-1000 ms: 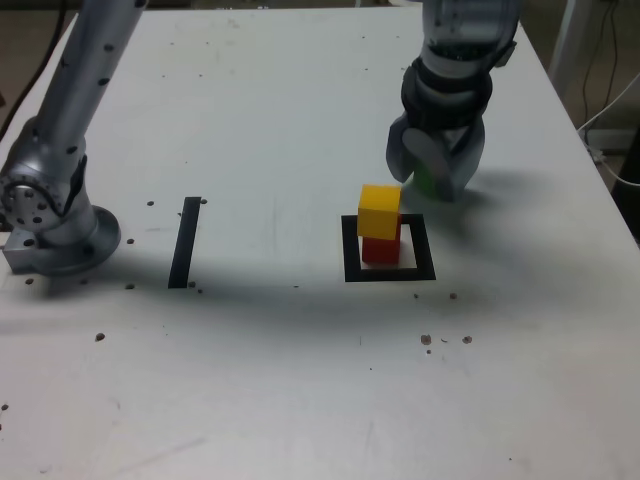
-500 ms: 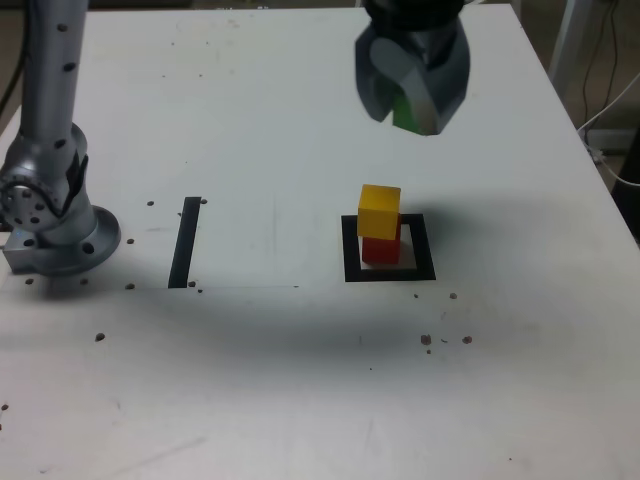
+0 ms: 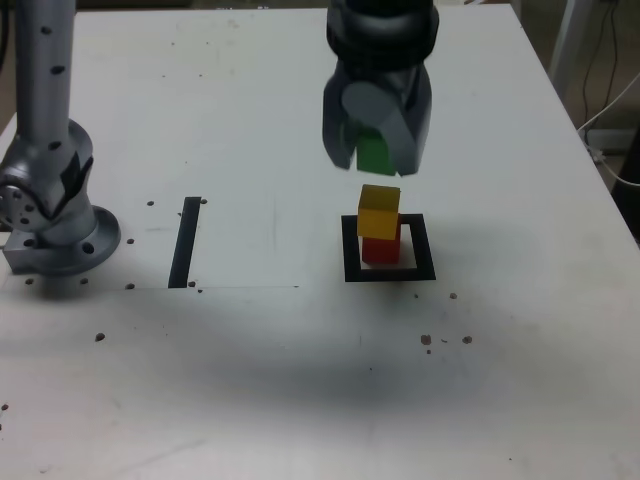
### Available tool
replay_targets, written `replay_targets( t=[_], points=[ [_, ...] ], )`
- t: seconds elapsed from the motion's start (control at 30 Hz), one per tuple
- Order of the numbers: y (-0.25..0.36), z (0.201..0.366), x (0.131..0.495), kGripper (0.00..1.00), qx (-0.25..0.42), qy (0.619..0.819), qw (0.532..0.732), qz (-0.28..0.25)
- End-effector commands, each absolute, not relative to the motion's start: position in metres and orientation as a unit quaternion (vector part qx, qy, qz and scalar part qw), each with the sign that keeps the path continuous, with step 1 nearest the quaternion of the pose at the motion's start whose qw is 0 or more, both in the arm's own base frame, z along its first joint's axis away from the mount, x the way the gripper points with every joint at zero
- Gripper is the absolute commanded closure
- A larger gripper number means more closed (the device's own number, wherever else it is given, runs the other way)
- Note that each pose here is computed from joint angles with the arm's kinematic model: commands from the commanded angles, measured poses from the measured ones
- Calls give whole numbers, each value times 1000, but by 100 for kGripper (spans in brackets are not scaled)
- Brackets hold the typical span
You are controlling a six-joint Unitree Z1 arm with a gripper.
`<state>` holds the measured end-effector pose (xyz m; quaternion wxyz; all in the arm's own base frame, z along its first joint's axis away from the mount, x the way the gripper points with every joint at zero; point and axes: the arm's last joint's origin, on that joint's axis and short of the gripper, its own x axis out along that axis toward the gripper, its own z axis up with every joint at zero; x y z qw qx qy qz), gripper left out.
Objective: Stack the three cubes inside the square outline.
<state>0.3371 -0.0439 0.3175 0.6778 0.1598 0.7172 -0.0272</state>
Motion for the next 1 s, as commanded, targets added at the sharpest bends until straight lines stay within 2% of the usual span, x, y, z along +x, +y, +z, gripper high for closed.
replay_targets(
  t=[0.0, 0.27, 0.63, 0.97],
  points=[
    [-49, 315, 338, 97, 156, 717, 679, -25],
    [-54, 314, 336, 97, 147, 718, 679, -23],
    [-54, 308, 334, 95, 149, 727, 670, -23],
    [-60, 306, 335, 94, 149, 724, 672, -33]
  ],
)
